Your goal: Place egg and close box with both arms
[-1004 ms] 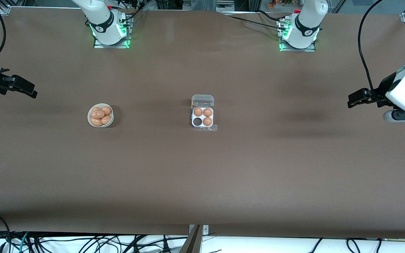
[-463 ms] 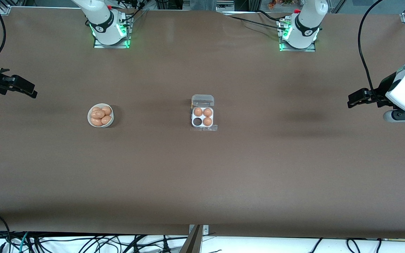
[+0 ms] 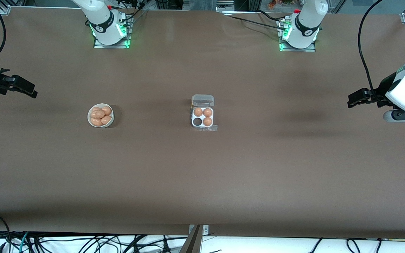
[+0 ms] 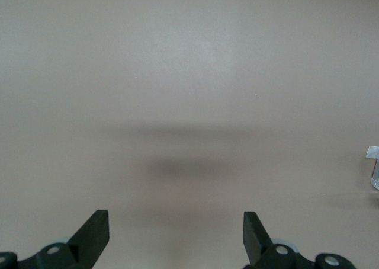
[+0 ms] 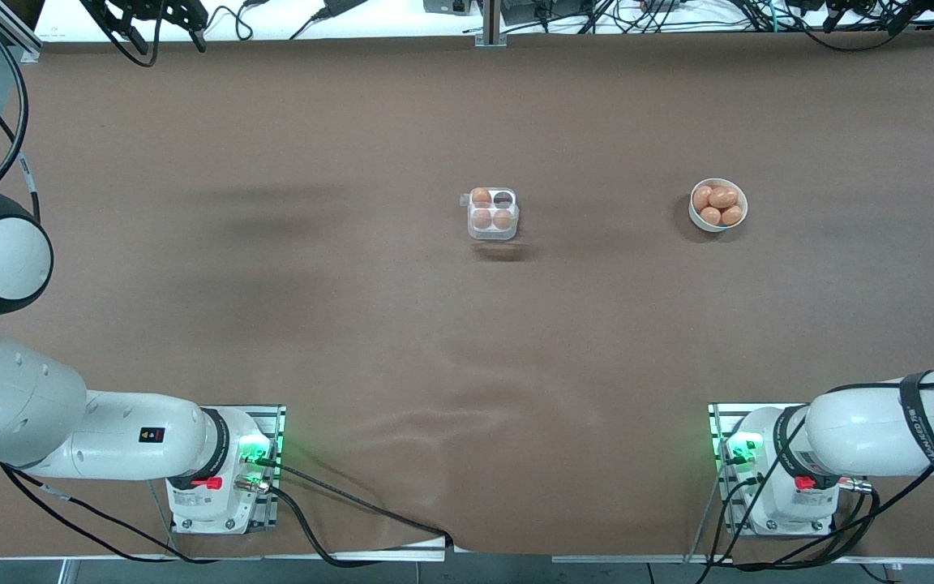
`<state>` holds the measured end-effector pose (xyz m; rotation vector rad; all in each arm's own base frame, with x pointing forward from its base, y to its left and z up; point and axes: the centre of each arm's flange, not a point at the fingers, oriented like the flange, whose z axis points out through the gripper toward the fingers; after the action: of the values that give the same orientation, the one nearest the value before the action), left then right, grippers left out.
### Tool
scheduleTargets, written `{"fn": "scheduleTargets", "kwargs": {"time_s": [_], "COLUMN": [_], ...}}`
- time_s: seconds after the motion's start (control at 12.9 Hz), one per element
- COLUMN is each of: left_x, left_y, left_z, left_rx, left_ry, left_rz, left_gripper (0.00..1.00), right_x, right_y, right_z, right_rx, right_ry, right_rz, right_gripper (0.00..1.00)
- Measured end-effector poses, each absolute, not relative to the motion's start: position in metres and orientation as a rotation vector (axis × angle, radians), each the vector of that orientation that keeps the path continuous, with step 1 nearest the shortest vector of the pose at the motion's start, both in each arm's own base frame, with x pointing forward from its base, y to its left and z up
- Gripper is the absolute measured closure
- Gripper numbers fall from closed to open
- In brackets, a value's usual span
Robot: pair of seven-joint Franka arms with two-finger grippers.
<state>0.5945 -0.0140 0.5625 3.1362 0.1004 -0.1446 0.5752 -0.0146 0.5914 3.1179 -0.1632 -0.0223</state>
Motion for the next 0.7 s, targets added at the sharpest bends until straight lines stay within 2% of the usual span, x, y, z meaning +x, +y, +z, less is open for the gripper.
{"fn": "scheduleTargets", "kwargs": {"time_s": [0.7], "left_x": [0.5945], "left_y": [-0.014], "left_z": [0.5625], "left_rx": [3.136], "left_ry": [0.1], "left_rz": [-0.145], "left_gripper": [0.0], "right_x": [0.5763], "right_y": [-0.0143], "right_z": [0.5884], "right_rx": [3.118], "right_ry": [-0.161], "right_rz": [-0.031], "right_gripper": [0.0]}}
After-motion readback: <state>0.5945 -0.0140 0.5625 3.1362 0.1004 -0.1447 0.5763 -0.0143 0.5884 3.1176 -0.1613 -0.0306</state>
